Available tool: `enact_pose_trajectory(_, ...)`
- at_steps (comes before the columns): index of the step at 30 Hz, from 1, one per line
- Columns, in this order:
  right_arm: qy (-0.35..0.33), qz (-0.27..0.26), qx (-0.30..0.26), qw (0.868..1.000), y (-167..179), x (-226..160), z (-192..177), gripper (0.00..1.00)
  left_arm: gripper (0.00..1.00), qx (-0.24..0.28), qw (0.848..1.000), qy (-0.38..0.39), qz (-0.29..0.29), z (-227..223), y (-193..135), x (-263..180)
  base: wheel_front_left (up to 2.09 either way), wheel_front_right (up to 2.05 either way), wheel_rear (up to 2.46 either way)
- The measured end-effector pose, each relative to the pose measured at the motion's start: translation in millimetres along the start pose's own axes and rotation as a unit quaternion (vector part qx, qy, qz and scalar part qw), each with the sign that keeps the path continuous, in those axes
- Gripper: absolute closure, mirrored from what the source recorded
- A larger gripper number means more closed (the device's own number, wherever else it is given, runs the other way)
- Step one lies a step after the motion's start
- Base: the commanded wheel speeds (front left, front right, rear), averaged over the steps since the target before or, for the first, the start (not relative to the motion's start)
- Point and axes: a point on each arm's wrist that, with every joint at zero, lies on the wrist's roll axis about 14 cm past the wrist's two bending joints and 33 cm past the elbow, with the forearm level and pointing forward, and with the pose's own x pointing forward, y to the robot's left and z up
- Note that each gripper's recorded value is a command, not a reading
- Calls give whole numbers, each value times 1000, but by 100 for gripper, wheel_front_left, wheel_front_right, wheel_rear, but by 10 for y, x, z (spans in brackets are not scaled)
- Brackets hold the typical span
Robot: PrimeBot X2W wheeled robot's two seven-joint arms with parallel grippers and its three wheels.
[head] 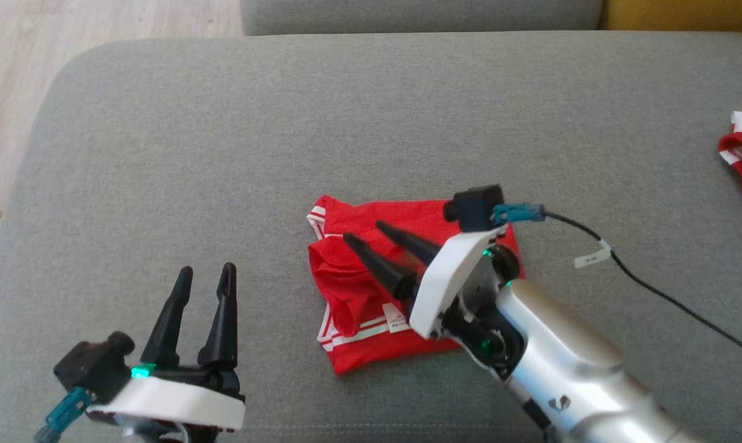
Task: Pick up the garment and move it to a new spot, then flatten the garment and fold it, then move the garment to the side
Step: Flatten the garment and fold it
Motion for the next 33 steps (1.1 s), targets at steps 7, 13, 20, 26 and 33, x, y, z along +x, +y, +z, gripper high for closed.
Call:
enact_pose_trajectory(7, -97, -63, -39, 992, -385, -124, 420, 0, 0, 5, 1000, 9, -13, -66, -71, 49, 0, 0, 0)
enact_pose_trajectory(13, -154, -114, -65, 979, -667, -322, 638, 0, 0, 5, 1000, 13, -28, -103, -158, 110, 0, 0, 0)
enact_pose_trajectory(20, -205, -174, -71, 961, -988, -653, 720, 0, 0, 12, 999, 13, -43, -120, -241, 169, 0, 0, 0)
enact_pose_trajectory(26, -251, -236, -101, 933, -1241, -1087, 762, 0, 0, 21, 999, 8, -47, -102, -281, 158, 0, 0, 0)
enact_pose_trajectory(33, -286, -286, -121, 907, -1270, -1494, 638, 0, 0, 31, 999, -16, -26, 2, -254, 96, 0, 0, 0)
